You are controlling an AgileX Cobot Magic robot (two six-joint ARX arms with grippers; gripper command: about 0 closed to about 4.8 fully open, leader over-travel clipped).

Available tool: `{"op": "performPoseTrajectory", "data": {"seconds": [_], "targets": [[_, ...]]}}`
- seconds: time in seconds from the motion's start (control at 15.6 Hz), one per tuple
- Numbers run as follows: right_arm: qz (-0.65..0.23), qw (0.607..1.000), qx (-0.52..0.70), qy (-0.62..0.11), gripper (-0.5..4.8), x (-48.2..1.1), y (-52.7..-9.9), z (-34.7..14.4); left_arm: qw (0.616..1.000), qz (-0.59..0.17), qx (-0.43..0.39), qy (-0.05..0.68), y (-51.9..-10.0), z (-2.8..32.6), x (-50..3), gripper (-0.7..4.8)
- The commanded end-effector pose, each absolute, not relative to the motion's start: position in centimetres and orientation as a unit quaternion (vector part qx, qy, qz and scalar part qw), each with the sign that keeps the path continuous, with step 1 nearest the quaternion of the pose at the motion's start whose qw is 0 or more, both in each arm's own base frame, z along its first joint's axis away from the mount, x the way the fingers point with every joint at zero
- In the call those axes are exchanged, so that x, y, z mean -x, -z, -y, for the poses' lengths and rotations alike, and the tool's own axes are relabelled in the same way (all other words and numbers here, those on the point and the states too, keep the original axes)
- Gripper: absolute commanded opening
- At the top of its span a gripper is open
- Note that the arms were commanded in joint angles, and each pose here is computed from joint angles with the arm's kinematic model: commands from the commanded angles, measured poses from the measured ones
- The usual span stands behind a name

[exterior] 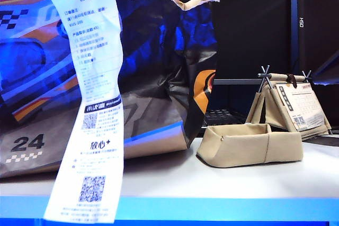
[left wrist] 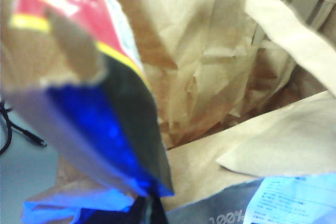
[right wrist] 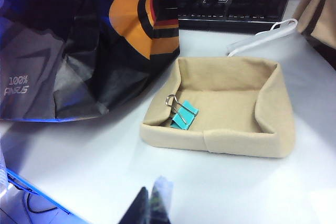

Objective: Open the paper bag and put two oranges into the paper bag.

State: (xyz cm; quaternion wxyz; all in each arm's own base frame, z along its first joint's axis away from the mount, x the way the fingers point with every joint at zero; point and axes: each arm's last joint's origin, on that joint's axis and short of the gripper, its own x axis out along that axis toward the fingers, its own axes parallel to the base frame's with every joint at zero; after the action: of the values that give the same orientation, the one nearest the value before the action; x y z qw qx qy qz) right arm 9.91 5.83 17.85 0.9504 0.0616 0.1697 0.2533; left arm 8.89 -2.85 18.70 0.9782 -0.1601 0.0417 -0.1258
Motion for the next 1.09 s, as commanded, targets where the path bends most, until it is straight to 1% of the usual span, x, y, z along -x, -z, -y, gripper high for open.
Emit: {"op": "performPoseTrajectory", "data": {"seconds": [0.06,0.32,0.51,0.58,0.64,0.77,0.9,1.09], "targets": [[-0.16,0.951,-0.066,-0.255,0.1,-9.9,-18.1,-5.9,0.978,-0.041,0.158,0.126,-18.8,2.8,-8.9,-0.02],[-0.145,0.954,-0.07,-0.254,0.1,-9.4,-18.0,-5.5,0.978,-0.041,0.158,0.126,-18.8,2.8,-8.9,-0.02],[-0.078,0.963,-0.09,-0.24,0.1,-8.5,-17.6,-4.3,0.978,-0.037,0.159,0.126,-18.8,2.8,-8.7,-0.02],[-0.051,0.968,-0.097,-0.226,0.1,-8.5,-17.4,-3.9,0.979,-0.029,0.161,0.126,-18.9,2.7,-8.5,-0.02],[-0.043,0.973,-0.099,-0.204,0.1,-8.8,-17.0,-3.6,0.98,-0.029,0.161,0.117,-18.8,2.5,-8.6,-0.02],[-0.052,0.98,-0.099,-0.165,0.1,-9.3,-15.8,-3.0,0.981,-0.033,0.16,0.103,-18.6,2.2,-8.8,-0.02],[-0.081,0.985,-0.099,-0.114,0.1,-9.4,-15.2,-2.0,0.983,-0.037,0.16,0.085,-18.2,1.8,-9.0,-0.02],[-0.059,0.992,-0.105,-0.036,0.1,-9.7,-15.4,-0.5,0.985,-0.053,0.16,0.031,-16.0,0.9,-9.6,-0.02]]}}
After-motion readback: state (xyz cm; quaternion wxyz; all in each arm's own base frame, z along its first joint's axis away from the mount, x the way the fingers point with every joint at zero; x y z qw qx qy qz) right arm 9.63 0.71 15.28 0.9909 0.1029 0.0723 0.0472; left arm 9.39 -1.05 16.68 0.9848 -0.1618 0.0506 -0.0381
